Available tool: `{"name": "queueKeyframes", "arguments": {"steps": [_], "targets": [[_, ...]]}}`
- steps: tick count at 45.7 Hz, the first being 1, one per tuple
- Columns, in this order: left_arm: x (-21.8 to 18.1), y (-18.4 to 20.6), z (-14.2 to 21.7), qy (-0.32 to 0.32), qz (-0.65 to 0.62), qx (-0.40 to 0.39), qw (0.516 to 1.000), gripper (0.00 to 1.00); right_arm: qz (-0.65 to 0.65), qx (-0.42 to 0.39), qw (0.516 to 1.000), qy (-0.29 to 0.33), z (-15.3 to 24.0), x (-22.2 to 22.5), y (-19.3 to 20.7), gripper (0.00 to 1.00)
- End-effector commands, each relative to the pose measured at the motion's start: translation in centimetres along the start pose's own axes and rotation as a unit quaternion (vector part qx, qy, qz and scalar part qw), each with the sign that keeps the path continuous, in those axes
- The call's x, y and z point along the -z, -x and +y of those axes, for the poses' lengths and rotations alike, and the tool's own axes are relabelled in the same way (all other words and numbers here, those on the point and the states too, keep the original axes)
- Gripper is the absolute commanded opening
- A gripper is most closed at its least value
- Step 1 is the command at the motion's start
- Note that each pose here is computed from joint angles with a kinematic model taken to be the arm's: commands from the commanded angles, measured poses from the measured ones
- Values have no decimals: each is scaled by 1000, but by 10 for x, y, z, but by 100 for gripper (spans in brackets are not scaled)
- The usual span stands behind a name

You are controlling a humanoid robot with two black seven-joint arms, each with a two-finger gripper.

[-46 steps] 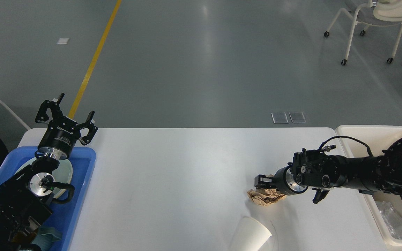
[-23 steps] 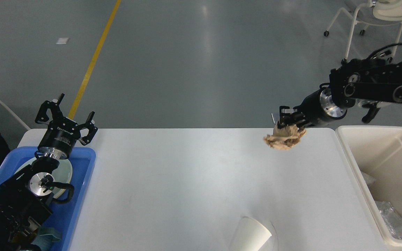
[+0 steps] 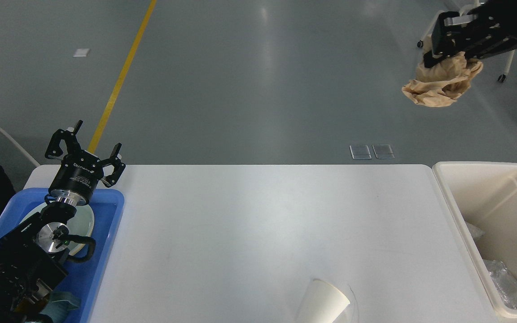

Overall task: Tidy desktop
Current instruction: 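Lift the tan paper and drop it into the white bin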

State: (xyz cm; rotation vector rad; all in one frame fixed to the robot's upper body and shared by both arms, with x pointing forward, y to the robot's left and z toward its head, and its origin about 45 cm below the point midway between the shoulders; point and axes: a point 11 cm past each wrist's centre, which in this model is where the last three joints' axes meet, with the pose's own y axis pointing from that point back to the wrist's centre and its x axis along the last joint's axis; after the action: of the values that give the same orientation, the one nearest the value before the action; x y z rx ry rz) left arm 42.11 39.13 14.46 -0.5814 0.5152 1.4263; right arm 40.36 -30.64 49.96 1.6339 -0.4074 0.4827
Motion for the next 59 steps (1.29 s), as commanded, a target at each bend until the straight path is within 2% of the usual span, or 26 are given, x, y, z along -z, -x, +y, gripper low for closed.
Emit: {"name": "queueKeyframes", "arguments": {"steps": [1,9,13,14,21,27,28,30,31,32,33,44,59], "targets": [[0,0,0,0,0,0,1000,100,-30,-21,995,89,-28,-80,8,0],[0,0,0,0,0,0,1000,100,-48,-62,975,209,-91,-215,53,0],[-1,0,0,0,-1,0,1000,100,-39,-90,958,268,-114,-274,88,0],[0,1,0,0,0,1,1000,100,-30,-105,950,291,-127,-297,109,0],[-1,0,0,0,-1,0,1000,100,-102,-74,947,297,-200,-321,222,0],[-1,0,0,0,-1,0,1000,100,-126,-91,945,288,-245,-307,270,0],[-1,0,0,0,-1,0,1000,100,-130,-93,945,285,-249,-304,275,10],[-1,0,0,0,-1,0,1000,100,-133,-94,946,279,-259,-297,286,38],[-1,0,0,0,-1,0,1000,100,-138,-91,947,277,-262,-295,290,55],[0,0,0,0,0,0,1000,100,-139,-92,947,275,-264,-293,291,80],[-1,0,0,0,-1,0,1000,100,-140,-90,947,275,-265,-292,292,100],[-1,0,0,0,-1,0,1000,100,-144,-88,946,277,-261,-296,290,100],[-1,0,0,0,-1,0,1000,100,-144,-119,946,266,-256,-290,252,100]]}}
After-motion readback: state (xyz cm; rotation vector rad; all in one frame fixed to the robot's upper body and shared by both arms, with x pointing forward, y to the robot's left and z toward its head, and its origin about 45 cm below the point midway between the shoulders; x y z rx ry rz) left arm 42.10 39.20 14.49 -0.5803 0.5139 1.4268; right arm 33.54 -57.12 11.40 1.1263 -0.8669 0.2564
